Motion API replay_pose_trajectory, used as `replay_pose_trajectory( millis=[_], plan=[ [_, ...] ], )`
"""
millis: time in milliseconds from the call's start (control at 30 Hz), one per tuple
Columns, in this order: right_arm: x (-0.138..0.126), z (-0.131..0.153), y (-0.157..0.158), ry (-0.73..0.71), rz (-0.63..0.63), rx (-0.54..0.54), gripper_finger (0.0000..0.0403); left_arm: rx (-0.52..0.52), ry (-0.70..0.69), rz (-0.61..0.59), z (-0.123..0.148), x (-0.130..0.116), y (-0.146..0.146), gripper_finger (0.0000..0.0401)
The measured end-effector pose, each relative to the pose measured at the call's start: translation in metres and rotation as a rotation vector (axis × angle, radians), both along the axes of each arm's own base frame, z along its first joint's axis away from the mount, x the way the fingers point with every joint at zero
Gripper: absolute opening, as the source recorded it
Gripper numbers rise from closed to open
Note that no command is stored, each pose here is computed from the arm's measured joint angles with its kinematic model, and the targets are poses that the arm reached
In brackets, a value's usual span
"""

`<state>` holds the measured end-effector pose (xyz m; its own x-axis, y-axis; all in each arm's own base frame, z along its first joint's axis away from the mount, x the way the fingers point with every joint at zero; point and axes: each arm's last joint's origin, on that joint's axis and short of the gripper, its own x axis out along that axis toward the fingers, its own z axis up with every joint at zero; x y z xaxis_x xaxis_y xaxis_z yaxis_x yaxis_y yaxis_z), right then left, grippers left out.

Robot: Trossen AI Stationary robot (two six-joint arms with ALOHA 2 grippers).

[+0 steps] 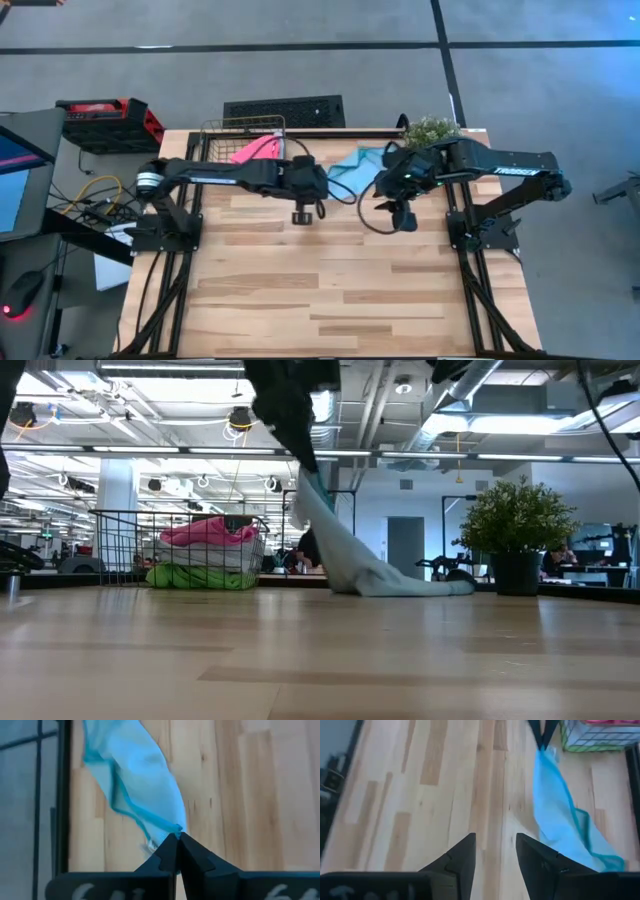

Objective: Fold microfiber towels
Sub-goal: Fold the blue microfiber cloth

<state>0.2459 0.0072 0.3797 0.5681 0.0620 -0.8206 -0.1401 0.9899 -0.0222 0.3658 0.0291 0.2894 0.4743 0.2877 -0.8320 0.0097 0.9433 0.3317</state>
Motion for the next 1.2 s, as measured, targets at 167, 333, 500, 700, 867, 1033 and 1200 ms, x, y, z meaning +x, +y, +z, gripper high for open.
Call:
replay_pose_trajectory(
  millis=[167, 333, 500, 700, 867, 1033, 1200],
  plan=[
    [0.036, -0.018, 0.0, -0.021, 0.047, -0.053, 0.0163, 0.014, -0.043, -0.065, 0.022, -0.014, -0.014, 0.0],
    [0.071, -0.038, -0.001, -0.063, 0.044, -0.103, 0.0163, -0.007, -0.057, -0.076, 0.031, -0.022, -0.029, 0.0],
    [0.102, -0.049, -0.003, -0.167, 0.04, -0.102, 0.0163, -0.031, -0.083, -0.049, 0.042, -0.035, -0.042, 0.0],
    [0.122, -0.064, -0.002, -0.205, 0.078, -0.1, 0.0163, -0.049, -0.118, -0.013, 0.053, -0.046, -0.052, 0.0],
    [0.136, -0.072, -0.002, -0.25, 0.123, -0.044, 0.0163, -0.051, -0.172, 0.013, 0.061, -0.05, -0.054, 0.0],
    [0.145, -0.082, -0.005, -0.26, 0.116, -0.046, 0.0163, -0.063, -0.183, 0.014, 0.065, -0.055, -0.057, 0.0],
    [0.146, -0.082, -0.006, -0.272, 0.111, -0.048, 0.0163, -0.07, -0.183, 0.012, 0.067, -0.058, -0.06, 0.0]
  ],
)
